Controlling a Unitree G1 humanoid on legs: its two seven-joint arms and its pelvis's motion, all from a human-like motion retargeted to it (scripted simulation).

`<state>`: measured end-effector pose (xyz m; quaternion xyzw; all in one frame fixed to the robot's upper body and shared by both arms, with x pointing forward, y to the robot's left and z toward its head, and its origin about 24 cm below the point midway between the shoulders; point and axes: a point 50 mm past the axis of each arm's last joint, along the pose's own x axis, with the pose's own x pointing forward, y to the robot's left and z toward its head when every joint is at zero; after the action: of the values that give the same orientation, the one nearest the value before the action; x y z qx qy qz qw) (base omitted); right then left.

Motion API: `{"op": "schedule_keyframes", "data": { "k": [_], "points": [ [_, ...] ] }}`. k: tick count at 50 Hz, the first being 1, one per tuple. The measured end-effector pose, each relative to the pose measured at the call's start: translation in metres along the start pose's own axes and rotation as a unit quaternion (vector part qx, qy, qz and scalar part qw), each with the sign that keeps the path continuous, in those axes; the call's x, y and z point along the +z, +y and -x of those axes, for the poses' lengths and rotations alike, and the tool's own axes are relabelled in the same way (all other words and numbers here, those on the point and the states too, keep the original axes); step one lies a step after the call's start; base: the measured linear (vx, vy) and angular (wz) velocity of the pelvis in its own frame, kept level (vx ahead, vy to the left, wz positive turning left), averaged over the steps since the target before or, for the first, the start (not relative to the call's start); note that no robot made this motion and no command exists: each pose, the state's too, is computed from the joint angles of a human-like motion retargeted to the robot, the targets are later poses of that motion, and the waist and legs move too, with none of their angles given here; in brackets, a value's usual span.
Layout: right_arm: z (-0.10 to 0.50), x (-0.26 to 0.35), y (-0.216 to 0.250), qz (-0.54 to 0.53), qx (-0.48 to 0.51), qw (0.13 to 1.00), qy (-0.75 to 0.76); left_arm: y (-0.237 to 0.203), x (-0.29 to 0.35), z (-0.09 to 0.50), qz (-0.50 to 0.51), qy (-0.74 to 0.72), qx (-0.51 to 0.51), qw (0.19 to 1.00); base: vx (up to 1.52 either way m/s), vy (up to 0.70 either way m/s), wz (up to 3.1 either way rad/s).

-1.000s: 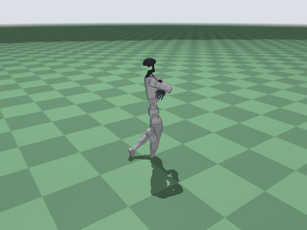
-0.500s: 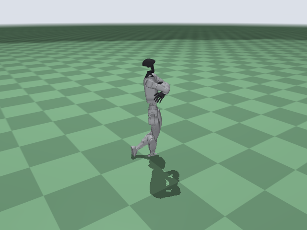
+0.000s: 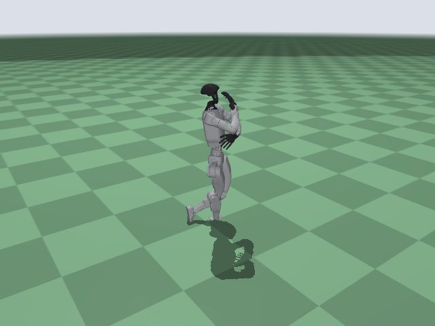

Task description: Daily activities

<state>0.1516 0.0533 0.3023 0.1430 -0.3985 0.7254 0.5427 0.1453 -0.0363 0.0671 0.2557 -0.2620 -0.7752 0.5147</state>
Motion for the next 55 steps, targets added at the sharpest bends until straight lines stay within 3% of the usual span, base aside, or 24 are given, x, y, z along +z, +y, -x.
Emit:
{"op": "schedule_keyframes", "data": {
  "k": [5, 11, 17, 23, 28, 34, 40, 45, 55],
  "points": [
    [0.070, 0.054, -0.060, 0.083, -0.297, 0.942, -0.134, -0.006, -0.015, 0.041, 0.078, 0.056, 0.108, 0.989, 0.03, -0.01, -0.29],
    [0.243, 0.079, -0.067, 0.149, -0.659, 0.717, -0.169, -0.032, -0.028, 0.107, 0.149, 0.167, 0.221, 0.949, 0.01, -0.01, -0.31],
    [0.404, 0.063, 0.035, 0.129, -0.885, 0.440, -0.080, -0.076, -0.023, 0.157, 0.204, 0.265, 0.240, 0.912, 0.00, 0.00, -0.30],
    [0.460, 0.009, 0.163, -0.005, -0.956, 0.284, 0.076, -0.121, -0.013, 0.182, 0.263, 0.331, 0.184, 0.887, -0.01, 0.00, -0.28],
    [0.452, -0.031, 0.235, -0.151, -0.918, 0.278, 0.239, -0.149, -0.006, 0.197, 0.298, 0.376, 0.131, 0.867, 0.00, -0.01, -0.13],
    [0.431, -0.043, 0.246, -0.240, -0.812, 0.390, 0.362, -0.164, 0.000, 0.207, 0.315, 0.406, 0.106, 0.851, 0.00, 0.00, 0.00],
    [0.398, -0.038, 0.199, -0.247, -0.657, 0.572, 0.423, -0.170, 0.006, 0.210, 0.315, 0.417, 0.095, 0.847, 0.00, 0.00, 0.00],
    [0.355, -0.030, 0.146, -0.216, -0.489, 0.712, 0.456, -0.150, 0.005, 0.202, 0.271, 0.401, 0.105, 0.869, 0.00, 0.00, 0.00],
    [0.227, -0.019, 0.051, -0.067, -0.135, 0.896, 0.417, -0.099, -0.024, 0.173, 0.155, 0.353, 0.097, 0.918, 0.00, 0.00, 0.00]
  ]
}}
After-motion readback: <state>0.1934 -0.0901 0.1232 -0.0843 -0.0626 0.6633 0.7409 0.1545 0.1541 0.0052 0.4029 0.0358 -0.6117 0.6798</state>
